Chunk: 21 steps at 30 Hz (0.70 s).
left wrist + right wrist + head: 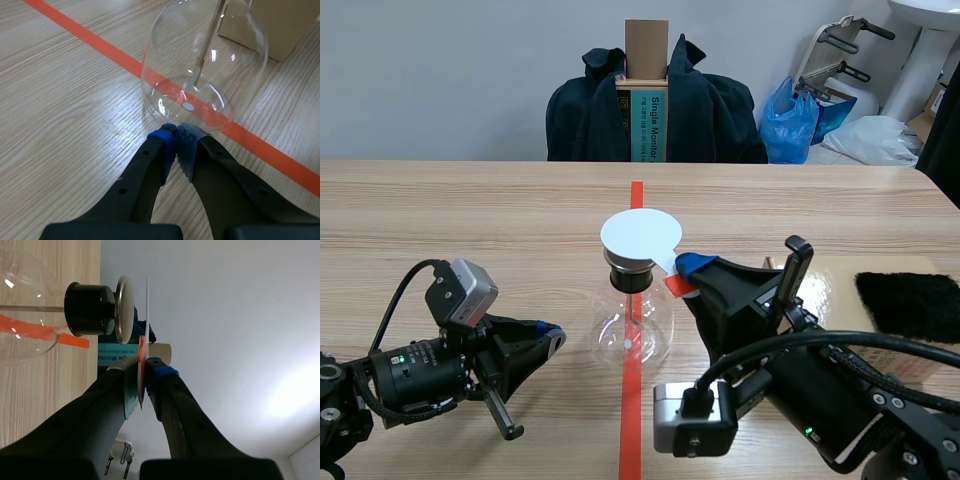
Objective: Do the electroscope experiment.
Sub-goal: 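Hold the plate still at the electroscope, then move the plate toward and away from the electroscope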
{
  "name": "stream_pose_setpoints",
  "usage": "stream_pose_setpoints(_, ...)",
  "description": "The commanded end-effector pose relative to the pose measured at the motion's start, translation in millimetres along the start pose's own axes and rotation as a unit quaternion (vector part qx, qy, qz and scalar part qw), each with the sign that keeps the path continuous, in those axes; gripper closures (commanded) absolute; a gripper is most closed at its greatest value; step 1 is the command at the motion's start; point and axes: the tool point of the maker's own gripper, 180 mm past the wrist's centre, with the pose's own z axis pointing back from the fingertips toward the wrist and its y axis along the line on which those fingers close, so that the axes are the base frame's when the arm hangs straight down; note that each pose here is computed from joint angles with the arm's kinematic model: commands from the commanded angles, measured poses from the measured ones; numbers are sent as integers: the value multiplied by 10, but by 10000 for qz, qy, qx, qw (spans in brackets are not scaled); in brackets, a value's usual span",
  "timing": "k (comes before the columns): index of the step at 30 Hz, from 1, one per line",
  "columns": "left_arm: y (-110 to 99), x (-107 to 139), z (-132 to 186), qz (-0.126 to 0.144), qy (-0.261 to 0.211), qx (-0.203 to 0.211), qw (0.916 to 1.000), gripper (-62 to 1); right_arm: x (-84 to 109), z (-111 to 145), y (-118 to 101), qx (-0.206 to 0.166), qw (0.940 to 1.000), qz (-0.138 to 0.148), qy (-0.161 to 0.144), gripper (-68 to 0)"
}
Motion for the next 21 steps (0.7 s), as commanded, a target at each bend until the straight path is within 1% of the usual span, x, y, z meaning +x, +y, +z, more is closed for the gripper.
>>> stream_pose_setpoints(1, 42, 115, -26, -45, -179, 27, 9998, -29, -19, 0, -63, -101, 9999, 88, -5, -8)
stream_pose_setpoints(7, 42, 115, -26, -45, -179, 27, 9998, -29, -23, 0, -63, -101, 9999, 89, 4, -8)
stream_pose_setpoints(10, 42, 115, -26, -45, -179, 27, 9998, -29, -58, 1, -64, -102, 9999, 88, 99, -8)
stream_pose_setpoints(13, 42, 115, -26, -45, -179, 27, 9998, -29, -129, 4, -65, -103, 9995, 86, 298, -8)
stream_pose_setpoints(16, 42, 115, -26, -45, -179, 27, 9998, -29, -234, 13, -67, -106, 9982, 83, 591, -8)
stream_pose_setpoints(21, 42, 115, -26, -45, -179, 27, 9998, -29, -429, 47, -70, -110, 9934, 77, 1138, -8)
